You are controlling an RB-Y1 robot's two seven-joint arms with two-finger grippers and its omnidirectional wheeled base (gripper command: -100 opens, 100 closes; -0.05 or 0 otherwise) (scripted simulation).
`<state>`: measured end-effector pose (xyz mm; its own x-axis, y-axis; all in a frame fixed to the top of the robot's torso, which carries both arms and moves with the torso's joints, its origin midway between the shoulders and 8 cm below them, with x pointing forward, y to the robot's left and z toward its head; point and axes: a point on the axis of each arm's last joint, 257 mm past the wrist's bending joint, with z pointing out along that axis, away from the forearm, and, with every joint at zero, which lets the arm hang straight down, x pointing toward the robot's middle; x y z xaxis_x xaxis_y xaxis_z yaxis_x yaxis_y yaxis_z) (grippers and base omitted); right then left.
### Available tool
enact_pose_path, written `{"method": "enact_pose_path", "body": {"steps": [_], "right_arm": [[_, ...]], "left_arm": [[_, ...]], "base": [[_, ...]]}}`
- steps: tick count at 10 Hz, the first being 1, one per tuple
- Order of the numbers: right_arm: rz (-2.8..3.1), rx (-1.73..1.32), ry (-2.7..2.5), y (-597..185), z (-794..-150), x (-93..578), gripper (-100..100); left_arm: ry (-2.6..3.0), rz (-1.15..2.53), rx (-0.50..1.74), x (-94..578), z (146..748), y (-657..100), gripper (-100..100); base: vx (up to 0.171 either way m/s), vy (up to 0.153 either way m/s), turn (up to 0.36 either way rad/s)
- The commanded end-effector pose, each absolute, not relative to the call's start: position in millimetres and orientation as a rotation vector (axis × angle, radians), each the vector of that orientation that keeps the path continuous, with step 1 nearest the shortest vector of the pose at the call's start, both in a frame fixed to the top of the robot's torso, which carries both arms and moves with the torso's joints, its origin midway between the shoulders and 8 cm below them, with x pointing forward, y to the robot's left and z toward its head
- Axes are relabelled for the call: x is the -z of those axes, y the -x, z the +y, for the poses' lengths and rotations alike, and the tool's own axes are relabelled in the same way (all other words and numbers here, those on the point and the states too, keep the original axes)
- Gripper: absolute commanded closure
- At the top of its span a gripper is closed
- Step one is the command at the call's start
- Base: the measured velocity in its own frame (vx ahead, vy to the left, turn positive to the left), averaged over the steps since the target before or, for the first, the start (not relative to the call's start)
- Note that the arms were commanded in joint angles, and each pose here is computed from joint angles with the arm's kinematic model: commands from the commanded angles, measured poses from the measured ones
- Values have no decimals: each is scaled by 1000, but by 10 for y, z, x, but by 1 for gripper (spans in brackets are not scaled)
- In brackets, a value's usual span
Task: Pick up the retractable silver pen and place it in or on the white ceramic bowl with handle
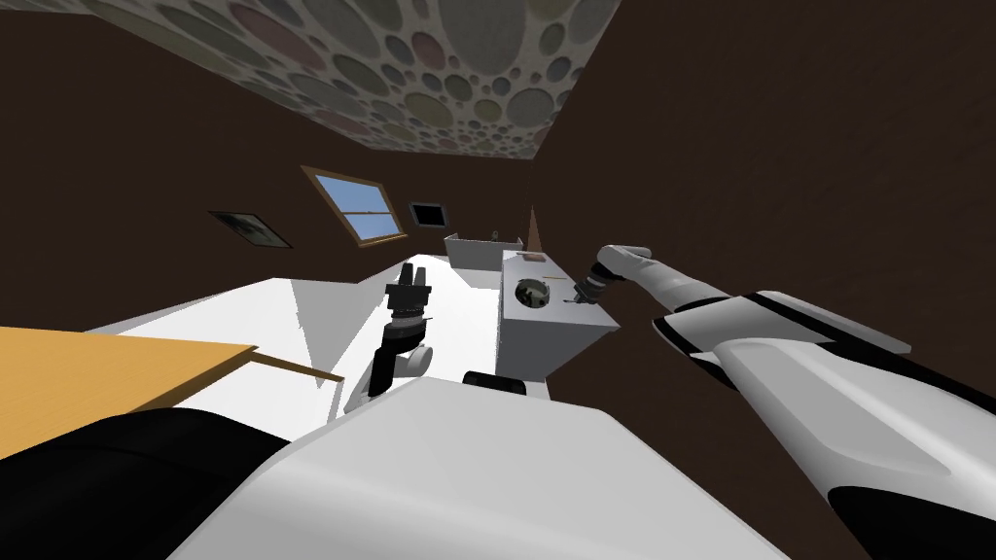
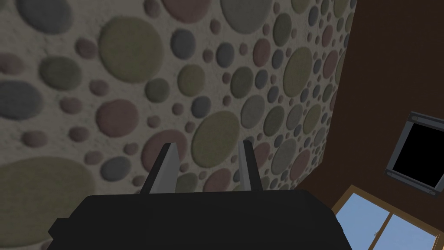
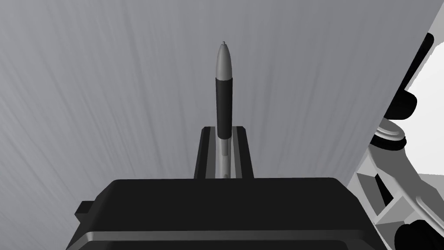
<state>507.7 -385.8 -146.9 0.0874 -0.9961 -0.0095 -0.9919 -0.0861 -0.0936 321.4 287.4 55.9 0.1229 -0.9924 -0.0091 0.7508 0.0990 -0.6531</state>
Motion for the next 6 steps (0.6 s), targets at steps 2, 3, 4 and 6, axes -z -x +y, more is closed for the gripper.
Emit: {"method": "enact_pose_path", "body": {"steps": [2, 3, 4, 6], "right_arm": [[2072, 85, 2259, -5076, -3853, 1455, 0], [2056, 115, 2242, -5153, -3841, 1435, 100], [2045, 135, 2229, -5208, -3829, 1416, 100], [2022, 167, 2205, -5308, -3790, 1368, 100]], "left_arm": [[574, 520, 1378, -559, 2874, -3214, 0], [574, 520, 1378, -559, 2874, -3214, 0], [574, 520, 1378, -559, 2874, -3214, 0], [574, 520, 1378, -559, 2874, -3214, 0]], "base": [[0, -3, 8], [-6, 1, -17], [-10, 2, -20], [-10, 3, -27]]}}
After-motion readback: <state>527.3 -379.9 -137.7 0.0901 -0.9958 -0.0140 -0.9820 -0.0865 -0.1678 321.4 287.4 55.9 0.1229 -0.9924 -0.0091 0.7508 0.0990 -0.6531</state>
